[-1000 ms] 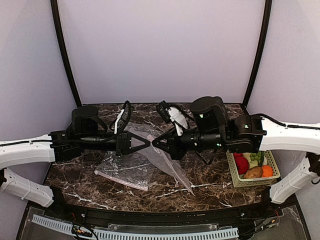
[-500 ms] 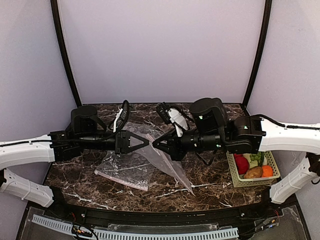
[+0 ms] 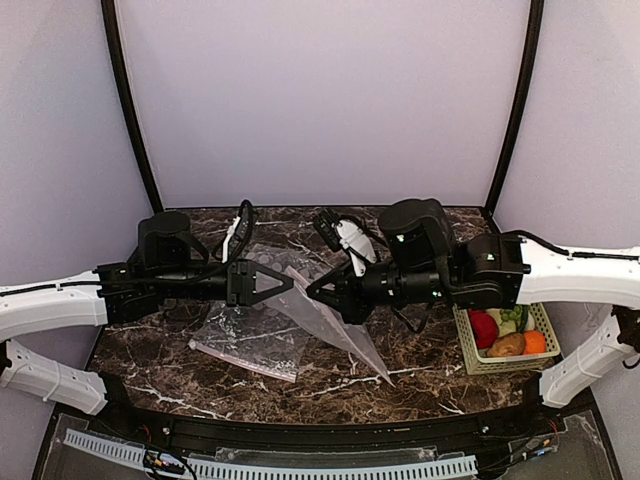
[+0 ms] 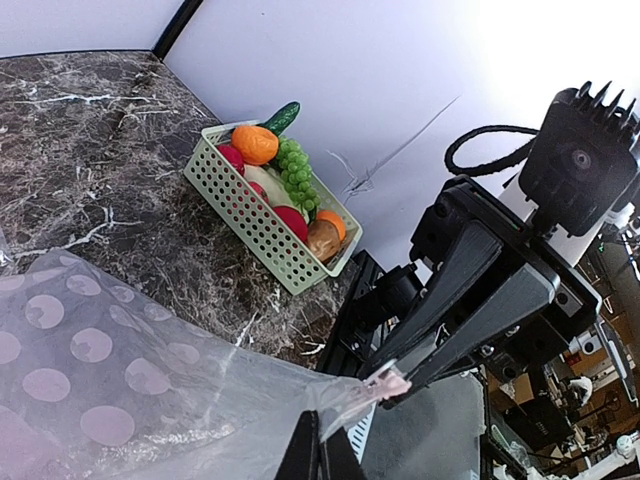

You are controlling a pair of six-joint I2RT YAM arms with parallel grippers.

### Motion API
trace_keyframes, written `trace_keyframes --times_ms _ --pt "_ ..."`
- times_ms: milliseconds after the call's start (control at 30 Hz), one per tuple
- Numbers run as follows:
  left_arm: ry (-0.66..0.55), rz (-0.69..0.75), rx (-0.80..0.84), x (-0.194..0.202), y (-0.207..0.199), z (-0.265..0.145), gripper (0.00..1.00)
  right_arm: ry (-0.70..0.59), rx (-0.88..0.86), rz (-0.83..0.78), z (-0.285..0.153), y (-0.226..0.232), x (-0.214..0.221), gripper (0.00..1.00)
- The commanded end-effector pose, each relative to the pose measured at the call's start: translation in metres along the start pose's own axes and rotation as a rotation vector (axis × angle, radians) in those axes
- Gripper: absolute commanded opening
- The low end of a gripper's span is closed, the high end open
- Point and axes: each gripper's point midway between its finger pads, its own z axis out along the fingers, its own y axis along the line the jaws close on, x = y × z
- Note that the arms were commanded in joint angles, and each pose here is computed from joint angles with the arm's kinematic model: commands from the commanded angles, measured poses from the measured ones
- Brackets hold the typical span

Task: Place the food in the zip-top bag and seal the zipper
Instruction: Unzip the zipper from the zipper food storage bag.

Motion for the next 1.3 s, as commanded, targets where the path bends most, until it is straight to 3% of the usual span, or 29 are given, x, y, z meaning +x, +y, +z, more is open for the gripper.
trace_keyframes --times_ms 0,1267 --pt "-0.145 -0.011 -0.113 -0.030 0.025 -0.016 0.01 0.146 0.015 0.008 -0.001 -0.006 0.041 0.00" --pt "-0.201 -0.071 -0.171 -0.042 0.046 -0.029 0.01 0.188 0.019 0.020 0.004 -0.009 0.058 0.00"
